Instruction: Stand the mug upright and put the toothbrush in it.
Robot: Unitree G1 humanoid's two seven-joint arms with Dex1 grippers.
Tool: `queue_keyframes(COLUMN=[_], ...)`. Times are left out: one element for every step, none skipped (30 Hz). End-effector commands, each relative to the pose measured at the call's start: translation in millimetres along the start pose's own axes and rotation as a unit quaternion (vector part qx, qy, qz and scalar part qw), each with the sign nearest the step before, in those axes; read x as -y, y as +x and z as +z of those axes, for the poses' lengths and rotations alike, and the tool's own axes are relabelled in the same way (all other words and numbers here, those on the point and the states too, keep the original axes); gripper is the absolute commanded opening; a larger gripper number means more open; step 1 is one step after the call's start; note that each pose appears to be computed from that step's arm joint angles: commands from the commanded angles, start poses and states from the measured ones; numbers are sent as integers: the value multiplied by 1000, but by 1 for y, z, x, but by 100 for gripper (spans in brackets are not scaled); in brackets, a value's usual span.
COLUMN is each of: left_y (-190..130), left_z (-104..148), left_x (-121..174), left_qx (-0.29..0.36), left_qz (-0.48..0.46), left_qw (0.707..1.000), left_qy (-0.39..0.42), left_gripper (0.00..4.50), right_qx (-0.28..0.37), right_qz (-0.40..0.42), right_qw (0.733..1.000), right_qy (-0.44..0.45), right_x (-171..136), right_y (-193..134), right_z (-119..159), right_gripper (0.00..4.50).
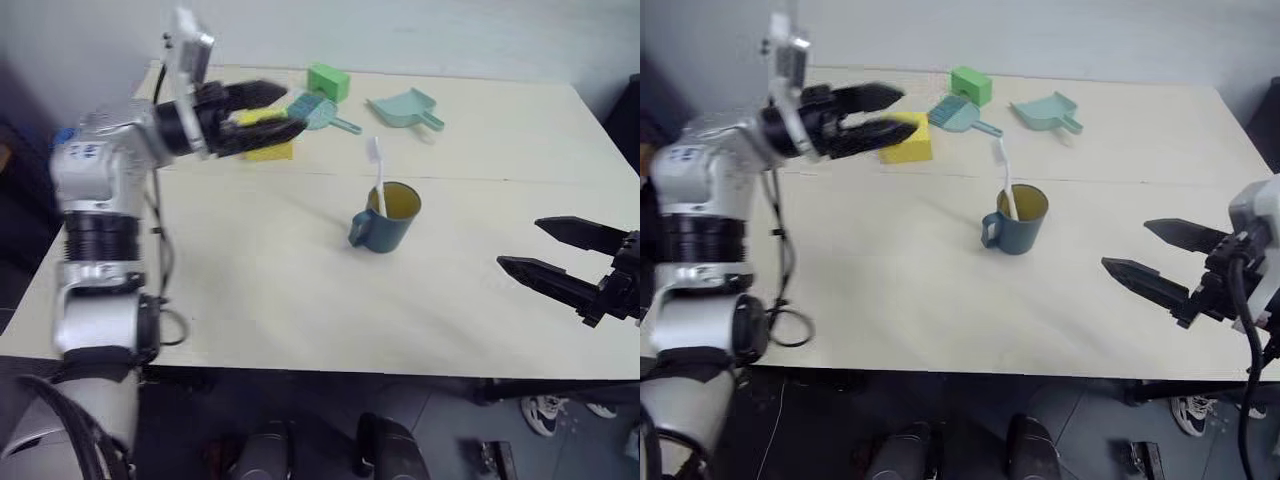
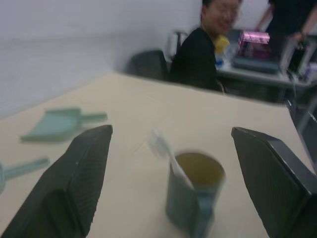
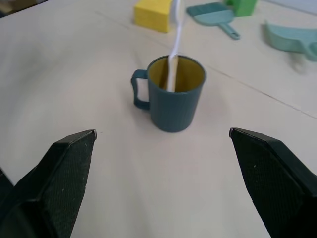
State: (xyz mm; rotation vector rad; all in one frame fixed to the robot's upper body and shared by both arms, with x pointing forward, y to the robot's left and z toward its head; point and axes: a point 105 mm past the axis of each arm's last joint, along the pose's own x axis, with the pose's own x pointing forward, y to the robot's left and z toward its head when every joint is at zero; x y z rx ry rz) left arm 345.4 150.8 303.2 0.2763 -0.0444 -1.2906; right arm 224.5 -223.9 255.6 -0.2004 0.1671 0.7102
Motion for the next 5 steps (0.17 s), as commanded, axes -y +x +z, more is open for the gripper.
queue_keyframes(left_y=[-22,-28,-31,-33,-34], left_z=[-1,-4,-6,-9,-10], left_x=[25,27,29,29,30], left_qx=[-63,-76,-84,-90,-92], left_qz=[-69,-71,-76,-74,-73], left_qw=[994,993,992,992,992], left_qy=[49,50,49,50,49], left_gripper=[408,408,408,408,408], right_qx=[-8,-8,-7,-5,-4], right_qz=[7,13,19,25,28], right_qw=[1000,1000,1000,1000,999], right_qy=[-17,-18,-17,-18,-19], right_x=[14,16,17,18,19], right_y=[-3,-2,-1,0,1], right_z=[3,3,5,6,6], right_gripper=[450,450,450,450,450])
